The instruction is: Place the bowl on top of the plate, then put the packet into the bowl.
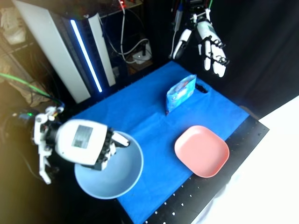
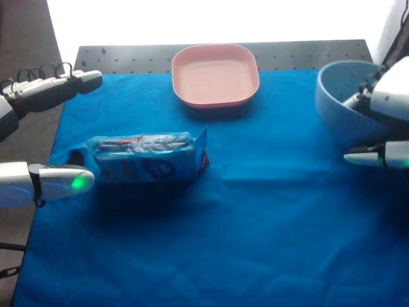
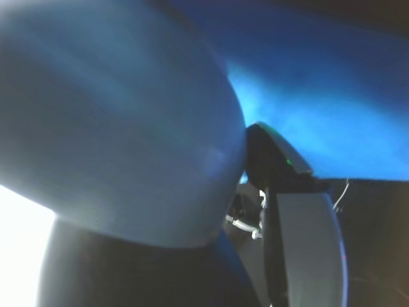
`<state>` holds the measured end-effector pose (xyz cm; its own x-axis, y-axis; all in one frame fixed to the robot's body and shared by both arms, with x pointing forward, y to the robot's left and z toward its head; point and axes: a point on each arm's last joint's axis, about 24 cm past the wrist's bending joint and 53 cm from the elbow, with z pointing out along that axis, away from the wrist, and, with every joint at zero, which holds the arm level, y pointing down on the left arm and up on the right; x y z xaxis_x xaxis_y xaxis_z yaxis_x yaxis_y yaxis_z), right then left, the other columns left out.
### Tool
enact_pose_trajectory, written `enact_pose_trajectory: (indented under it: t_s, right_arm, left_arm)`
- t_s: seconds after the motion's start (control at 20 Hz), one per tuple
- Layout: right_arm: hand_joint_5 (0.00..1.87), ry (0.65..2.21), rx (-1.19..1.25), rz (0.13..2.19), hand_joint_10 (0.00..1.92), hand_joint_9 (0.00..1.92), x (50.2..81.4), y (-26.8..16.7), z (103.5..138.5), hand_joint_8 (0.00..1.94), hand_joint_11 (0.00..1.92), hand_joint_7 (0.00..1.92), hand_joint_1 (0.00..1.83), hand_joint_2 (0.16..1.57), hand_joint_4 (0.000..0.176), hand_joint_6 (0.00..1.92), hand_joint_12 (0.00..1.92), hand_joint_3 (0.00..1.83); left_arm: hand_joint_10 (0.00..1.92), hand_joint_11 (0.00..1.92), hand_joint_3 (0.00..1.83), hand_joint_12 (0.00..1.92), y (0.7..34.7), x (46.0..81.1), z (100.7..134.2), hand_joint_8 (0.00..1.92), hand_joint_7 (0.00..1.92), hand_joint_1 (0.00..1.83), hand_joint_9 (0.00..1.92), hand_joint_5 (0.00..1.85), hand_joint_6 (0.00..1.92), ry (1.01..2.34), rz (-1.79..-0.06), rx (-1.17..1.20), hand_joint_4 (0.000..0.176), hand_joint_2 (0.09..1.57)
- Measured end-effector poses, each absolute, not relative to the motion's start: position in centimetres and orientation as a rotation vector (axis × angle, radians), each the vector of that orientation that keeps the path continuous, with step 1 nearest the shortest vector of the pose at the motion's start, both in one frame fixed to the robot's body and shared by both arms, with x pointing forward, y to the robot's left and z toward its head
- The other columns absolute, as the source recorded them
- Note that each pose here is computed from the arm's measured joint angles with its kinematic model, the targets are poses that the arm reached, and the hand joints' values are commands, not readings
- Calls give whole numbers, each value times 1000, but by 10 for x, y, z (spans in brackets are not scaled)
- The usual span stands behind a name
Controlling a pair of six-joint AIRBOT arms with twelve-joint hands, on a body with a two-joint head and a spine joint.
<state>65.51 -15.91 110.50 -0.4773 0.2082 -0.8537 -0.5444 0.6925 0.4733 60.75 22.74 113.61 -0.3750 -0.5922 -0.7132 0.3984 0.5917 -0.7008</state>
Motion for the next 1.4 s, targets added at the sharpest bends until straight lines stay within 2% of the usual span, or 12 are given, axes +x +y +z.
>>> enact_pose_trajectory:
  t_s: [0.05, 0.2, 0.7, 0.85, 0.9, 1.0, 1.05, 1.1, 1.15, 1.2, 1.3, 1.4]
  right_arm:
    - [648, 1851, -271, 927, 1921, 1555, 656, -153, 1110, 1941, 1589, 1402, 953, 974, 0, 1921, 1921, 933]
    - [650, 1845, -298, 940, 1921, 1494, 653, -145, 1110, 1941, 1571, 1312, 955, 931, 0, 1921, 1921, 1005]
    - [509, 1781, -280, 975, 1921, 1466, 673, -127, 1124, 1941, 1530, 1282, 858, 1169, 0, 1921, 1921, 617]
    - [559, 1747, -269, 1000, 1921, 1595, 684, -113, 1129, 1941, 1629, 1395, 910, 1075, 0, 1921, 1921, 783]
    - [848, 1735, -264, 1004, 1921, 1617, 690, -109, 1131, 1941, 1640, 1407, 938, 1305, 0, 1921, 1921, 469]
    - [631, 1716, -255, 1015, 1921, 1564, 698, -100, 1134, 1941, 1569, 1379, 944, 1002, 0, 1921, 1921, 918]
    - [631, 1713, -255, 1019, 1921, 1564, 700, -96, 1134, 1941, 1569, 1379, 944, 1002, 0, 1921, 1921, 918]
    - [809, 1706, -253, 1022, 1921, 1548, 704, -91, 1136, 1941, 1541, 1156, 1148, 679, 0, 1901, 1921, 1430]
    - [751, 1697, -251, 1027, 1921, 1549, 708, -87, 1138, 1941, 1545, 1323, 1023, 794, 0, 1917, 1921, 1244]
    - [1036, 1683, -253, 1028, 1921, 1565, 713, -81, 1143, 1941, 1590, 1392, 1433, 1085, 0, 1921, 1921, 841]
    - [1034, 1659, -249, 1033, 1921, 1552, 722, -73, 1153, 1941, 1585, 1376, 1453, 1123, 0, 1921, 1921, 697]
    - [993, 1657, -273, 1014, 1921, 1544, 730, -61, 1155, 1941, 1597, 1349, 1039, 1416, 0, 1921, 1921, 234]
  left_arm:
    - [2, 0, 0, 482, 227, 607, 1136, 4, 136, 645, 130, 201, 2, 1651, -1055, -164, 134, 939]
    - [4, 0, 0, 545, 228, 607, 1136, 4, 156, 636, 145, 214, 3, 1650, -1056, -166, 125, 941]
    - [2, 0, 0, 437, 228, 608, 1136, 2, 141, 651, 129, 212, 0, 1644, -1058, -165, 122, 932]
    - [2, 0, 1, 482, 228, 608, 1136, 3, 153, 625, 137, 201, 3, 1644, -1059, -165, 109, 938]
    - [2, 0, 1, 425, 228, 608, 1136, 3, 137, 625, 129, 201, 1, 1643, -1059, -165, 123, 938]
    - [2, 0, 0, 527, 228, 609, 1137, 1, 144, 636, 138, 213, 1, 1643, -1057, -163, 135, 936]
    - [2, 0, 0, 527, 229, 609, 1137, 1, 144, 636, 138, 213, 1, 1642, -1057, -163, 135, 936]
    - [0, 0, 0, 500, 229, 609, 1137, 0, 140, 672, 129, 221, 2, 1642, -1057, -163, 133, 931]
    - [2, 0, 0, 455, 228, 609, 1137, 2, 132, 672, 118, 223, 1, 1642, -1057, -162, 133, 931]
    - [6, 0, 0, 540, 228, 609, 1137, 3, 150, 666, 142, 225, 0, 1642, -1057, -160, 142, 925]
    - [7, 0, 1, 553, 230, 610, 1137, 5, 157, 653, 146, 226, 1, 1635, -1058, -171, 133, 929]
    - [3, 0, 1, 408, 228, 609, 1136, 2, 133, 647, 111, 223, 0, 1637, -1064, -165, 132, 936]
